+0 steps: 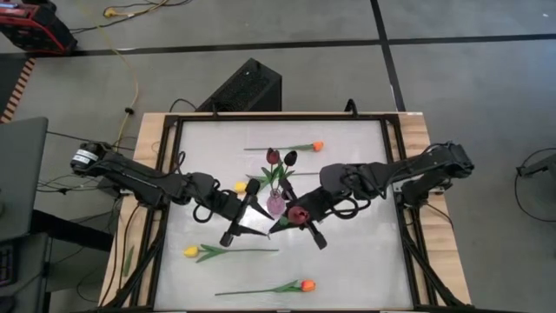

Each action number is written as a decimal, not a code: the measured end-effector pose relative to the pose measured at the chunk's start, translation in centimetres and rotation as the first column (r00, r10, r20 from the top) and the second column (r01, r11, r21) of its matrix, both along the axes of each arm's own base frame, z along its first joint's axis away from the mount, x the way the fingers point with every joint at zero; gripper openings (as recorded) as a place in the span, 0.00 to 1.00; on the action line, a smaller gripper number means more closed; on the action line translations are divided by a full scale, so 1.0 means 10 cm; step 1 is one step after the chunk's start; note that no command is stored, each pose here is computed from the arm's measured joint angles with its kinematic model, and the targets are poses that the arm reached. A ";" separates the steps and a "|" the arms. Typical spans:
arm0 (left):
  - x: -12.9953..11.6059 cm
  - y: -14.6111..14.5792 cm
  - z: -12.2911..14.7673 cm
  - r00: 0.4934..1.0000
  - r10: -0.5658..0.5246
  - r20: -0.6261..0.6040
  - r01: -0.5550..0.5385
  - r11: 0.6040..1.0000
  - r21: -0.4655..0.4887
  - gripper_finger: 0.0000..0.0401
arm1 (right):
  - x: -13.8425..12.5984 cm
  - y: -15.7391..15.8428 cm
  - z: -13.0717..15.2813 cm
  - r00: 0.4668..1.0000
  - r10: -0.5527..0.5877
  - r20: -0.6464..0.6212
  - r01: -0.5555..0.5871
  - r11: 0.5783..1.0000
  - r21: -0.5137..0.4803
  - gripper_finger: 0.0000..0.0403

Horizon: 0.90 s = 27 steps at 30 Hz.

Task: Sort flowers into vase by color
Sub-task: Put the red flower into the violet vase

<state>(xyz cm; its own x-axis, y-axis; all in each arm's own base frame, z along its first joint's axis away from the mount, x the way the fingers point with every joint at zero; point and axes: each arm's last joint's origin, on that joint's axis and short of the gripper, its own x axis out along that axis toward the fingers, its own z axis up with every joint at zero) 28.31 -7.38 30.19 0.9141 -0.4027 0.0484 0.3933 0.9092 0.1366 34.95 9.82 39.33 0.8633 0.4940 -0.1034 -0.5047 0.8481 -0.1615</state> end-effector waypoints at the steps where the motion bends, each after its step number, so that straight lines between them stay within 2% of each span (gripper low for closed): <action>1: 0.00 0.01 0.01 1.000 0.004 0.008 -0.004 1.000 -0.009 0.49 | 0.01 -0.03 0.01 1.000 -0.009 0.006 0.009 1.000 0.002 0.07; 9: 0.01 0.07 0.05 0.999 0.024 0.035 -0.022 0.998 -0.055 0.47 | 0.06 -0.26 0.01 0.997 -0.079 -0.013 0.080 0.996 0.033 0.08; 14: 0.03 0.14 0.04 0.998 0.058 0.007 -0.057 0.994 -0.096 0.42 | 0.07 -0.31 0.00 0.995 -0.094 -0.031 0.096 0.994 0.055 0.07; 18: 0.05 0.21 0.03 0.997 0.081 -0.013 -0.082 0.990 -0.111 0.29 | 0.07 -0.33 0.00 0.994 -0.100 -0.035 0.102 0.993 0.053 0.07; 23: 0.05 0.24 0.03 0.998 0.057 -0.011 -0.057 0.993 -0.101 0.04 | 0.07 -0.33 -0.01 0.994 -0.099 -0.039 0.101 0.994 0.049 0.16; 27: 0.05 0.23 0.04 0.999 0.046 0.007 -0.046 0.995 -0.087 0.01 | 0.07 -0.33 -0.03 0.993 -0.099 -0.057 0.101 0.994 0.044 0.24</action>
